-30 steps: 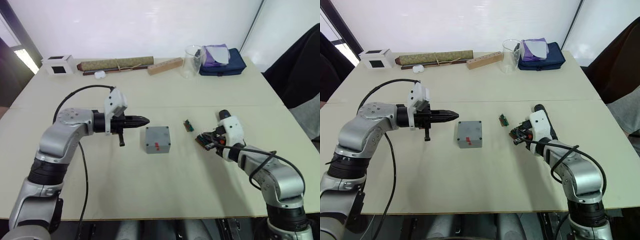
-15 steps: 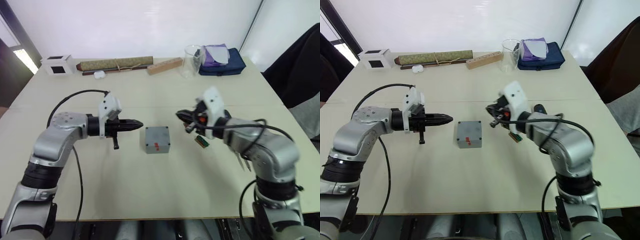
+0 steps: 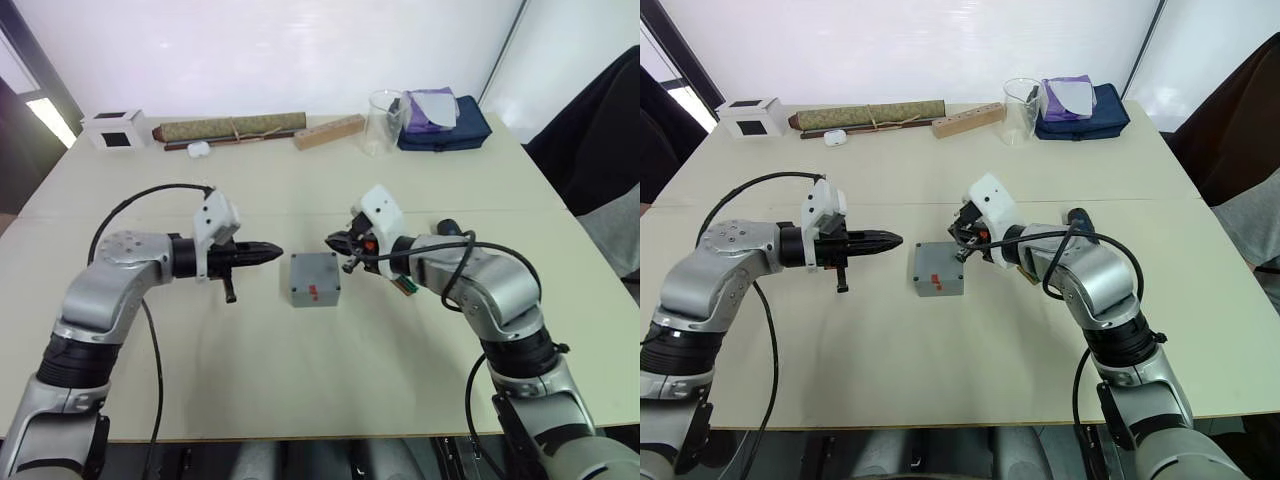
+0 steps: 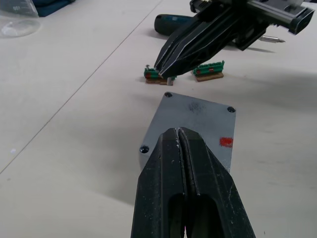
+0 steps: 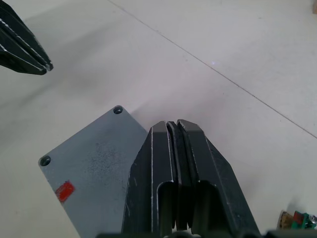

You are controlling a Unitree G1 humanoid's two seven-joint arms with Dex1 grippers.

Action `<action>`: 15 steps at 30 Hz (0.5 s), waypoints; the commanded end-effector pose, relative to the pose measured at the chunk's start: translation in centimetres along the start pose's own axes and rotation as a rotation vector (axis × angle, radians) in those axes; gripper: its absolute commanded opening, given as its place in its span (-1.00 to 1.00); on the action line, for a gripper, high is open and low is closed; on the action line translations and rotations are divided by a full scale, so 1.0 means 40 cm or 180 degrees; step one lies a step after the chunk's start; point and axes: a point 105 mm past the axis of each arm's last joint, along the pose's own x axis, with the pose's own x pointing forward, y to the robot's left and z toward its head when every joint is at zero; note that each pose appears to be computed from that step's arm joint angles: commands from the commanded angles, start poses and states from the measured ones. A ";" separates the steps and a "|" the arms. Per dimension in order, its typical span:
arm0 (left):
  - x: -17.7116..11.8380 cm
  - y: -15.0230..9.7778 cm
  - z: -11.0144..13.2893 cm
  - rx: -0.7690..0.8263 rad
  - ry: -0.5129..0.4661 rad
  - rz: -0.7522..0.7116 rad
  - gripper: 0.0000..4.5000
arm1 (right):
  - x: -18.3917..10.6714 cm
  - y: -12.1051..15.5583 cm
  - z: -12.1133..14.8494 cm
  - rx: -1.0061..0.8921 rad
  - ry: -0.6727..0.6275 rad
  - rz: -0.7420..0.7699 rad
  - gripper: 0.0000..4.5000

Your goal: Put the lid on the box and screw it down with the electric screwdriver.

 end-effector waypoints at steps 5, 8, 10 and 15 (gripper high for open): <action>0.000 -0.008 0.027 0.0101 -0.0093 -0.0017 -1.00 | -0.003 -0.004 0.006 -0.0050 -0.0076 -0.0029 -0.98; 0.001 -0.008 0.028 0.0088 -0.0098 -0.0009 -1.00 | -0.001 -0.001 -0.003 -0.0021 -0.0055 -0.0020 -0.98; 0.003 -0.009 0.028 0.0080 -0.0101 -0.0008 -1.00 | 0.001 -0.003 -0.012 0.0003 -0.0036 -0.0029 -0.98; 0.003 -0.005 0.030 0.0073 -0.0097 0.0016 -1.00 | 0.006 -0.004 -0.016 0.0025 -0.0045 -0.0025 -0.98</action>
